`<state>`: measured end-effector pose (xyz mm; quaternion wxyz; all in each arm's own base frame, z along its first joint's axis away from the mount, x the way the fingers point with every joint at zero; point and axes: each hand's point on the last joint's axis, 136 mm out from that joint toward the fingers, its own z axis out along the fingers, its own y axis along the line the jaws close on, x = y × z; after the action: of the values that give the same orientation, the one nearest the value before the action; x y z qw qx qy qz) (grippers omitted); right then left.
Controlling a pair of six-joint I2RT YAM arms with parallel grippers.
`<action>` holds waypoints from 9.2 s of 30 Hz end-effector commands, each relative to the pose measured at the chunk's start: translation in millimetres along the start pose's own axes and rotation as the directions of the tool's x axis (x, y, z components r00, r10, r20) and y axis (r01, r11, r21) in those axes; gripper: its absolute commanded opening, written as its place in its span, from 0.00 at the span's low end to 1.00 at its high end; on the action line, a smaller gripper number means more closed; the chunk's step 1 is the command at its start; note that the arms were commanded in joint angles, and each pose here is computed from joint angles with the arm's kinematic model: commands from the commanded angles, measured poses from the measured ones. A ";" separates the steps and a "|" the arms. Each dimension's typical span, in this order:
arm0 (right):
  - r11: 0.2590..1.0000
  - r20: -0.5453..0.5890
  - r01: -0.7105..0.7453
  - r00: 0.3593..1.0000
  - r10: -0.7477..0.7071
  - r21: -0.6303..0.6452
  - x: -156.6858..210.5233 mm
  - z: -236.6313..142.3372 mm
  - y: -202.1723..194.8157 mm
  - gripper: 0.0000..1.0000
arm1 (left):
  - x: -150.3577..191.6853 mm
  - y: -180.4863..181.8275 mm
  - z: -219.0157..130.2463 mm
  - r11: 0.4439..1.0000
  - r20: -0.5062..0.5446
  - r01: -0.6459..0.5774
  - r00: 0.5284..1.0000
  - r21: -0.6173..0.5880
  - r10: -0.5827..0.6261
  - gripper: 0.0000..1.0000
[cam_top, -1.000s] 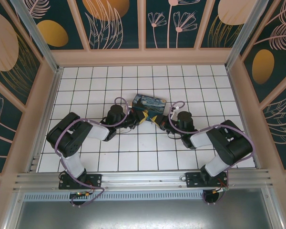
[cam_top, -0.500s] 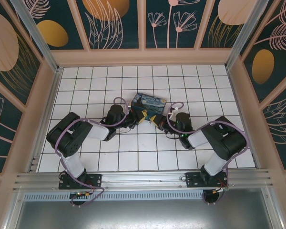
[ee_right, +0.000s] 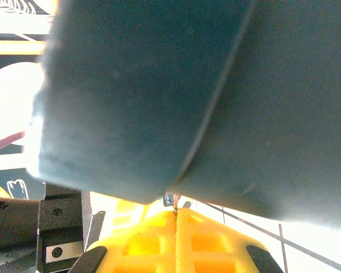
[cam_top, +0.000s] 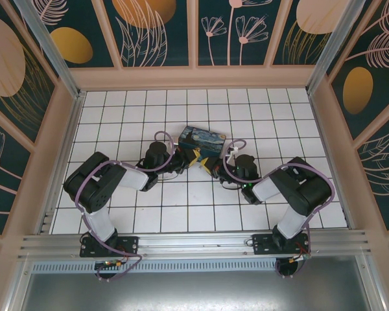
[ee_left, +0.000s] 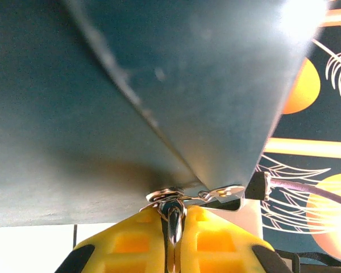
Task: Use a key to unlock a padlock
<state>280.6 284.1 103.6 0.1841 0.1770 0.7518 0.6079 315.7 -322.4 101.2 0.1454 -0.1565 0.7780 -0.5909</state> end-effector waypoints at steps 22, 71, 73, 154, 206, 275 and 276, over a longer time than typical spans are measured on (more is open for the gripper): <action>0.993 0.109 0.110 0.988 -0.105 -0.042 -32.4 -33.9 16.4 0.00 | 40.3 -7.5 -0.2 0.999 -0.159 -0.045 0.986 0.019 0.048 0.00; 0.998 0.070 0.054 0.996 -0.055 0.013 5.0 -44.6 -2.6 0.00 | 34.9 -14.4 -3.0 0.997 -0.144 0.040 0.989 0.067 -0.030 0.00; 0.998 0.073 0.054 0.996 -0.055 0.010 4.1 -43.5 -1.9 0.00 | 34.7 -14.0 -3.2 0.997 -0.143 0.040 0.989 0.066 -0.030 0.00; 0.983 0.028 0.025 0.999 -0.020 -0.181 13.0 7.8 51.1 0.00 | 38.0 -17.9 -6.1 0.995 -0.155 0.033 0.988 0.090 -0.019 0.00; 0.979 0.056 0.096 0.995 -0.087 -0.180 -18.6 -14.3 39.3 0.00 | 58.4 -7.3 -10.4 0.997 -0.263 -0.016 0.964 0.082 0.038 0.00; 0.921 -0.036 0.229 0.973 -0.229 0.315 -8.5 -31.6 -36.0 0.67 | 14.3 23.5 3.4 0.997 -0.114 0.072 0.991 0.007 -0.071 0.00; 0.912 -0.044 0.246 0.968 -0.245 0.328 -7.6 -32.3 -36.9 0.67 | 14.1 23.6 3.5 0.997 -0.113 0.075 0.991 0.003 -0.074 0.00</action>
<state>275.2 256.2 90.7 0.2197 0.1264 0.8298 0.4971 303.0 -320.9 71.1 0.0804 -0.1744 0.7776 -0.5987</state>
